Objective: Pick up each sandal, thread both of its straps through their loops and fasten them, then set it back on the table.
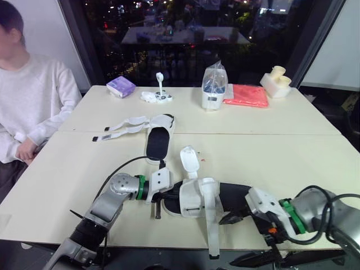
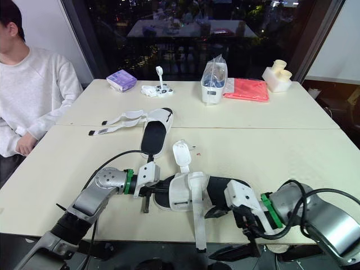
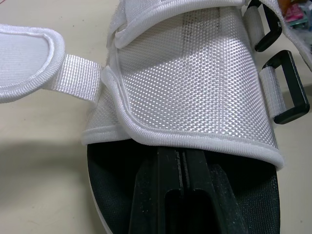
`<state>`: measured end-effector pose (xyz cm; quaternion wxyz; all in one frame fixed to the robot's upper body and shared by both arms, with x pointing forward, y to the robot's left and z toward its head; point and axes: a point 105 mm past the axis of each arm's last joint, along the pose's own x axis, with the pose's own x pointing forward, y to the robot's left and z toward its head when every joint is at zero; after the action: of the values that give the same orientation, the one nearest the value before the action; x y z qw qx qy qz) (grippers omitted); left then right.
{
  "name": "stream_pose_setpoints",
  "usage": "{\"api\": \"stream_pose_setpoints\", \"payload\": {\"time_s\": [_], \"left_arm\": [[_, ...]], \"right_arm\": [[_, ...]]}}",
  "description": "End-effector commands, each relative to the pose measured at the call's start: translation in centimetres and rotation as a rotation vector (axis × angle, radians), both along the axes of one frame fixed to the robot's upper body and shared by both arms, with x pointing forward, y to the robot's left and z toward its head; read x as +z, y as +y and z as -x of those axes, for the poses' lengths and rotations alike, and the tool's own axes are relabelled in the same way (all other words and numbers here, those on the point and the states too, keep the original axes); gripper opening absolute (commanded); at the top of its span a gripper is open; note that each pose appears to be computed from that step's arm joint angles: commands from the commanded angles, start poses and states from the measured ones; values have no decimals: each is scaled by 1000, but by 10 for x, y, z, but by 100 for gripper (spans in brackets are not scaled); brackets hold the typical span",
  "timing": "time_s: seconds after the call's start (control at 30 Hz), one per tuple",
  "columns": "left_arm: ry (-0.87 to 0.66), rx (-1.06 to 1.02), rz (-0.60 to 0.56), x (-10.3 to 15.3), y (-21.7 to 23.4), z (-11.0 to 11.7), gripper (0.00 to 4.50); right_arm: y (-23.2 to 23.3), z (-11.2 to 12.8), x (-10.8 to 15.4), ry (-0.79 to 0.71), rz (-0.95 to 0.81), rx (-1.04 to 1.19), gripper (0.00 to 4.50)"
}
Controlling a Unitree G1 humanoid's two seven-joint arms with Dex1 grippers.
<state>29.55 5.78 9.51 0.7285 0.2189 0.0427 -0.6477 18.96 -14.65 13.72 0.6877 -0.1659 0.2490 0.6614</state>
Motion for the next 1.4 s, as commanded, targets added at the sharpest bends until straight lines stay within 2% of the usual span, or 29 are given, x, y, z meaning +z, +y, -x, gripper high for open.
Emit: {"api": "stream_pose_setpoints", "payload": {"time_s": [0.03, 0.27, 0.53, 0.63, 0.87, 1.0, 1.13, 1.27, 1.4], "left_arm": [[13, -18, -26, -9, -4, 4, 0], [10, -20, -16, -10, -8, 5, 0], [13, -23, -19, -12, -8, 7, 0], [12, -22, -19, -12, -8, 7, 0], [9, -15, -20, -12, -8, 6, 0], [10, -13, -21, -13, -8, 7, 0], [11, -17, -22, -13, -8, 7, 0], [6, -27, -28, -14, -10, 7, 0], [1, -31, -28, -14, -12, 7, 0]], "right_arm": [[-7, -1, -4, 97, 2, -96, 446], [-5, -12, -27, 277, -51, -269, 446], [19, -26, -29, 352, -158, -323, 446], [27, -21, -33, 376, -160, -304, 367], [37, -20, -31, 385, -182, -292, 3], [32, -26, -18, 348, -182, -292, 3], [32, -34, 20, 325, -228, -229, 3], [30, -63, 50, 300, -267, -260, 3], [31, -90, 64, 312, -289, -293, 3]]}}
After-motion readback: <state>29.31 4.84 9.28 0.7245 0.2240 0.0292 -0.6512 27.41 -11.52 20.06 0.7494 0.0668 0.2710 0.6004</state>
